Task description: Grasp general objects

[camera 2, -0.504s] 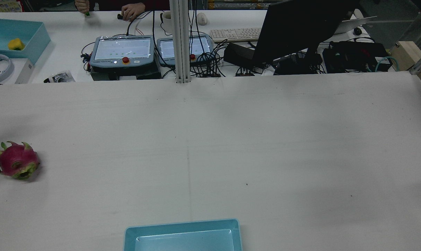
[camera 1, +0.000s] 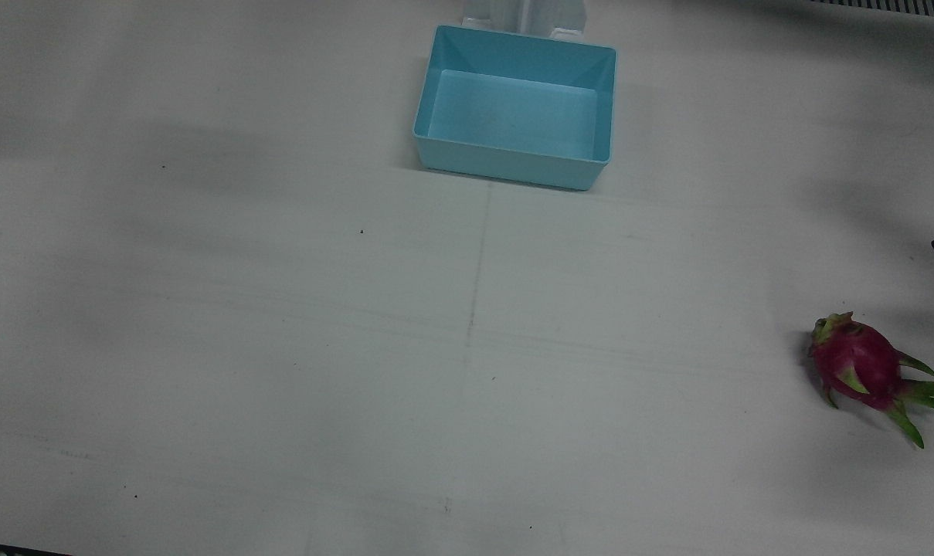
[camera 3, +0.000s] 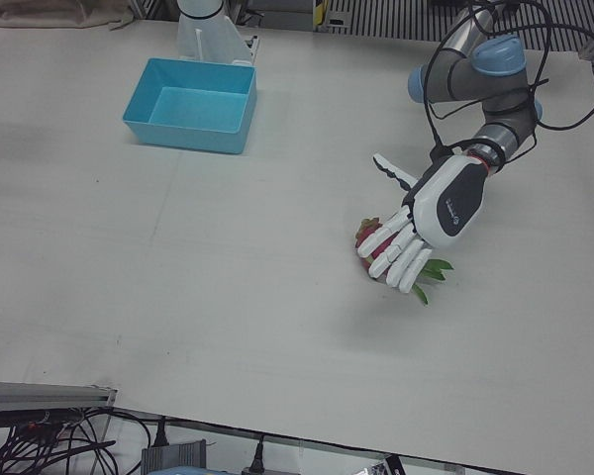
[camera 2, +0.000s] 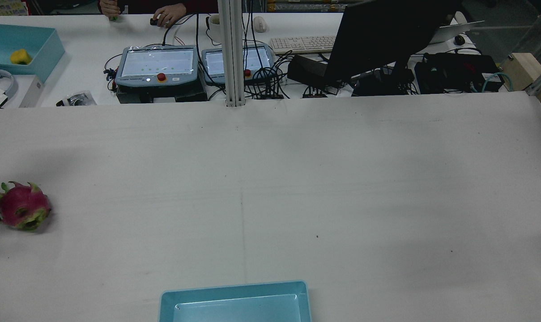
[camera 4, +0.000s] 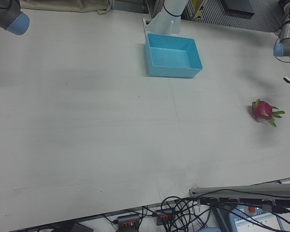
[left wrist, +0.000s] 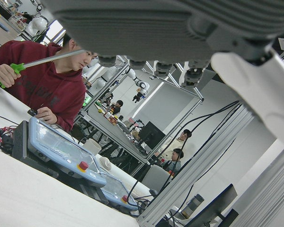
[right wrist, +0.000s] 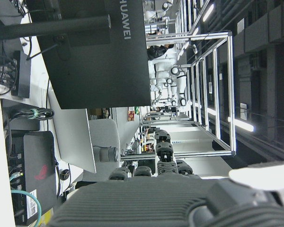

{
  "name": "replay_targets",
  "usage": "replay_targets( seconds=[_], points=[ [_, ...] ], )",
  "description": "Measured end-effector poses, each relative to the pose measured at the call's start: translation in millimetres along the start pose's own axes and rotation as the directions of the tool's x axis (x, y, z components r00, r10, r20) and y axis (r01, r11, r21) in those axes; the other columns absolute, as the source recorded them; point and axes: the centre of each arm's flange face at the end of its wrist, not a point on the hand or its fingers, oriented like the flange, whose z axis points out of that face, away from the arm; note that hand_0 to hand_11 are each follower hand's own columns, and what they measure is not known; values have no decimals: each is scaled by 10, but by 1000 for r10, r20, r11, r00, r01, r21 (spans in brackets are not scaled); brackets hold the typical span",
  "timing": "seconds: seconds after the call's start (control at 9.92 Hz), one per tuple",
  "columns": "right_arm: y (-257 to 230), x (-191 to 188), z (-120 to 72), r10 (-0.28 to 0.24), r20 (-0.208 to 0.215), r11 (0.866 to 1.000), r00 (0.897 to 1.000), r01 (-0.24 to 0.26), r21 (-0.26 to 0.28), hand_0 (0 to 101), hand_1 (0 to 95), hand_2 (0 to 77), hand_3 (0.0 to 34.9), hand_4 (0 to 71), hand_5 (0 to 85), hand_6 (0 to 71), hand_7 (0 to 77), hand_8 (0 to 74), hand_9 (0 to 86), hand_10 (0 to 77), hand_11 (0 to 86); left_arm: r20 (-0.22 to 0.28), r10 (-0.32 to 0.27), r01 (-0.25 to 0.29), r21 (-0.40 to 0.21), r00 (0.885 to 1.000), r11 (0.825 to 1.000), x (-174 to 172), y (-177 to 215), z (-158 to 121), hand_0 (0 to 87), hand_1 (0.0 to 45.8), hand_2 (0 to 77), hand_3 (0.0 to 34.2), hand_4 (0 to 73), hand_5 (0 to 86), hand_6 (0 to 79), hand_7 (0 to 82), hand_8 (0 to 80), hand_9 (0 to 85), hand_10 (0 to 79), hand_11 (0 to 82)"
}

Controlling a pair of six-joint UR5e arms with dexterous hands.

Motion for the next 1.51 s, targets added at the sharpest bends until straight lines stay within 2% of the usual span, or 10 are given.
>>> replay_targets(
  seconds=[0.1,0.2,0.3,0.4,0.5,0.61,0.71,0.91,1.31,1.51],
  points=[
    [0,0,0,0,0,1000,1000,0,0,0,49,16,0,0,0,0,0,0,16,0,11,28,31,-30,-17,999,999,272,18,183,521,0,11,93,49,22,11,65,16,11,11,16],
    [0,0,0,0,0,1000,1000,0,0,0,49,16,0,0,0,0,0,0,16,0,11,33,82,-82,-25,996,996,547,-22,323,520,0,11,137,49,22,11,27,16,11,11,16],
    [0,0,0,0,0,1000,1000,0,0,0,49,16,0,0,0,0,0,0,16,0,11,32,143,-142,-26,989,990,740,-75,370,520,0,11,137,49,22,11,27,16,11,11,16],
    [0,0,0,0,0,1000,1000,0,0,0,49,16,0,0,0,0,0,0,16,0,11,34,207,-206,-22,978,978,848,-131,327,513,0,11,175,49,22,5,22,16,11,11,16],
    [0,0,0,0,0,1000,1000,0,0,0,49,16,0,0,0,0,0,0,16,0,11,31,249,-249,-18,968,968,883,-187,188,492,0,11,244,49,22,11,11,16,11,11,16],
    [0,0,0,0,0,1000,1000,0,0,0,49,16,0,0,0,0,0,0,16,0,11,18,280,-280,-4,960,960,923,-276,-31,492,0,11,244,49,22,11,11,16,11,11,16],
    [0,0,0,0,0,1000,1000,0,0,0,49,16,0,0,0,0,0,0,16,0,11,5,300,-300,11,954,954,964,-351,-232,479,0,11,295,49,22,11,11,16,11,11,16],
    [0,0,0,0,0,1000,1000,0,0,1,49,16,0,0,0,0,0,0,16,0,11,-3,318,-318,25,948,948,996,-421,-460,477,0,11,294,49,22,11,11,16,11,11,16],
    [0,0,0,0,0,1000,1000,0,0,0,49,16,0,0,0,0,0,0,16,0,11,7,324,-324,26,946,946,957,-461,-547,477,0,11,311,49,22,11,11,16,11,11,16],
    [0,0,0,0,0,1000,1000,0,0,0,49,16,0,0,0,0,0,0,16,0,11,10,329,-330,28,944,944,932,-473,-594,478,0,11,277,49,22,11,11,16,11,11,16]
  ],
)
